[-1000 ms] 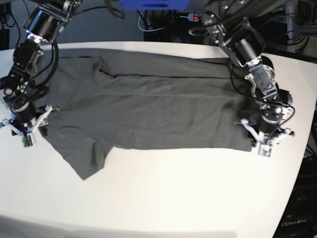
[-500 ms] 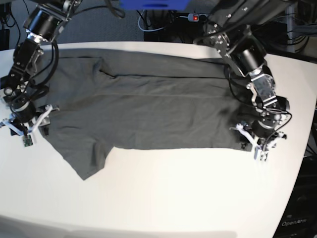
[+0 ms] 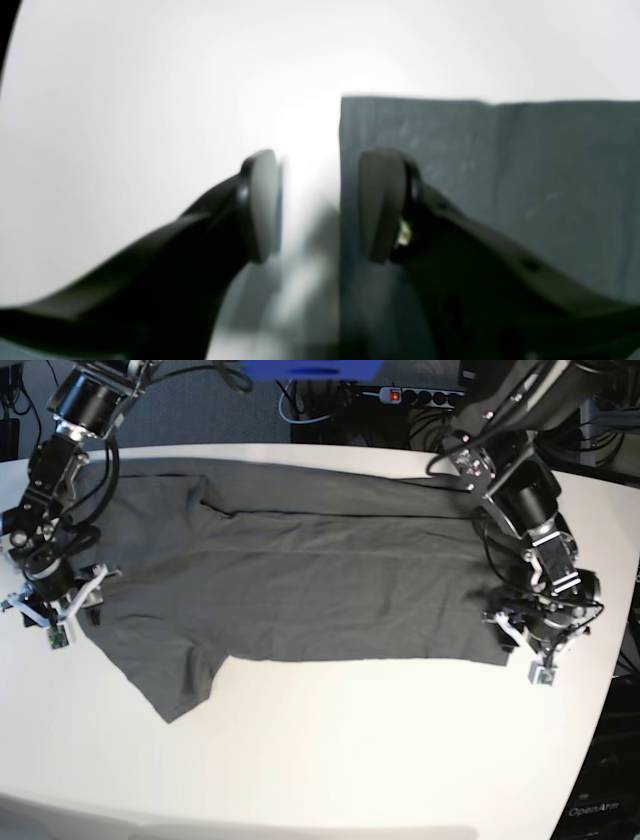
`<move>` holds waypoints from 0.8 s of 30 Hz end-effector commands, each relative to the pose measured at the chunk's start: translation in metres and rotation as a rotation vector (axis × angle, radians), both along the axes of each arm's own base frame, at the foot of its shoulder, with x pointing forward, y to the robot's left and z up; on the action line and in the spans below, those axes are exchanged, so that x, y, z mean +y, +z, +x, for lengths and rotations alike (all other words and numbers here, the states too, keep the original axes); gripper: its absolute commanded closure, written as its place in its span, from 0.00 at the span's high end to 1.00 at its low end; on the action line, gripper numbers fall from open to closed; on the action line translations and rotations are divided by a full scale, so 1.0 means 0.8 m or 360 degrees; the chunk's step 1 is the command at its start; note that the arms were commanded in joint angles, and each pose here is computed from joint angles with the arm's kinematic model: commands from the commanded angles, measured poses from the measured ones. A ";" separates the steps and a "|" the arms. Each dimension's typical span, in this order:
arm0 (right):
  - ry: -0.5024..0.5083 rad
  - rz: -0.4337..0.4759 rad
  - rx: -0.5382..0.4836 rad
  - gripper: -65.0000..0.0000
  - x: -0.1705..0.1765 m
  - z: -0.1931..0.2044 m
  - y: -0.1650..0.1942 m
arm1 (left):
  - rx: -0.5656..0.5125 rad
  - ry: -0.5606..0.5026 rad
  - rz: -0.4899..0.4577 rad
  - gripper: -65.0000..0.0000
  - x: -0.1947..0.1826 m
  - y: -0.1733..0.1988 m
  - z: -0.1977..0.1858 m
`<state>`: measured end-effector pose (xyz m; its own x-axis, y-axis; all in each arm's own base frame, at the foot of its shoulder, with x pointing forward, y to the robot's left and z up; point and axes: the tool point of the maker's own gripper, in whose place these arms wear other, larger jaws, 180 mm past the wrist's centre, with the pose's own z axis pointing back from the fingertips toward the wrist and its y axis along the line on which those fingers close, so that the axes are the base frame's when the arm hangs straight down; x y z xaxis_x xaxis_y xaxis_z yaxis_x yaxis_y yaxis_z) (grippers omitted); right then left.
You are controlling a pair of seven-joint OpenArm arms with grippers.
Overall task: Fold the T-shirt properly
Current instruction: 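Move both grippers across the shirt to its hem edge, then lower both grippers and pinch the shirt's hem corners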
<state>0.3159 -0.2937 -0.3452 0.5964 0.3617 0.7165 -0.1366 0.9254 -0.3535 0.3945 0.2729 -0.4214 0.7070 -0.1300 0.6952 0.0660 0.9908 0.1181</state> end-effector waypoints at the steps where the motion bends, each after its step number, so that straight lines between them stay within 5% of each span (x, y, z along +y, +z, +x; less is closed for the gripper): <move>1: 0.0008 -0.0018 -0.0090 0.51 -0.004 0.011 0.021 | -0.0115 -0.0011 -0.0005 0.42 -0.001 0.028 0.029; 24: 0.0049 -0.0001 -0.0145 0.51 0.002 0.006 0.019 | 0.0103 -0.0061 -0.0150 0.42 -0.023 -0.027 0.013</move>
